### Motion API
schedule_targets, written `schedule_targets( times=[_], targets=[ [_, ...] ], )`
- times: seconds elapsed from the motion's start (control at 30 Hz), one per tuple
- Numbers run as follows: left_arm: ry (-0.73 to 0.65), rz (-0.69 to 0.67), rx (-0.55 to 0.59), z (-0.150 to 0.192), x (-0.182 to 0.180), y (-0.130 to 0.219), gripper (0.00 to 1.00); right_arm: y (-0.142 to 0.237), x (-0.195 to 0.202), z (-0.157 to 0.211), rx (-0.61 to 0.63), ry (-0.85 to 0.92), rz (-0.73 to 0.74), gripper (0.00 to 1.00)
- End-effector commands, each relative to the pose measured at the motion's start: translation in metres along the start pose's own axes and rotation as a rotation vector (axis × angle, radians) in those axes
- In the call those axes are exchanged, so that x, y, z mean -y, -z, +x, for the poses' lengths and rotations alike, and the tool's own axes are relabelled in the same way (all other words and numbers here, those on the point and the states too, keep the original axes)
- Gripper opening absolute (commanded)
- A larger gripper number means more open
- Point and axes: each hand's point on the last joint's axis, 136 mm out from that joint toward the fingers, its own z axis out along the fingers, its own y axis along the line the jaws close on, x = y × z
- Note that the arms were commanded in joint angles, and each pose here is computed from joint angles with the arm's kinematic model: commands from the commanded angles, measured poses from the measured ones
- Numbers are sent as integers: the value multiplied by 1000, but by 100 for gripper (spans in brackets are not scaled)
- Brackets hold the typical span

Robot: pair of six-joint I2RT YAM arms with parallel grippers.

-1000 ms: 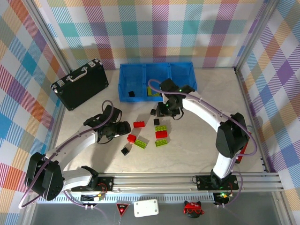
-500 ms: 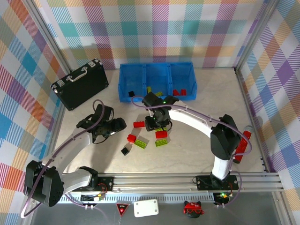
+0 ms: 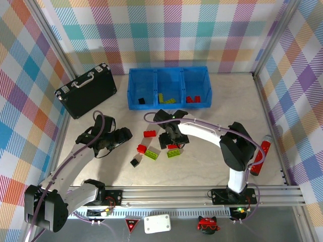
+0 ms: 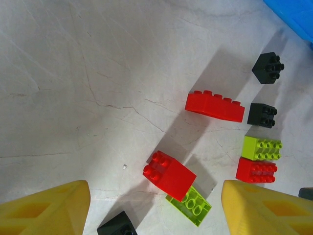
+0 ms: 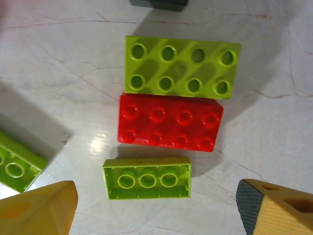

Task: Sort the legos into containers by color
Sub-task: Pick up the lego from the center of the table.

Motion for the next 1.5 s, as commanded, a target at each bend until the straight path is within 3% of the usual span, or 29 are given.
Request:
schedule_targets(
  times=[0.0,0.5,0.77,1.2,1.47],
  targets=[
    [7,-9,-25,6,-6,-1,71,-7,4,-7,31,-45,31,88],
    [6,-21,-23,2,-5,-1,71,-46,10,-3,-16,-168,-3,85],
    [-1,-35,-22,4,-9,3,71,-61,7,-6,-20,-217,-12,75],
    [-2,-26,-22,7,-8,9,71,-48,7,-10,-1,-226,-13,65],
    [-5,-21,-15,6,-7,12,72,-22,11,-15,44,-222,-25,65]
  ],
)
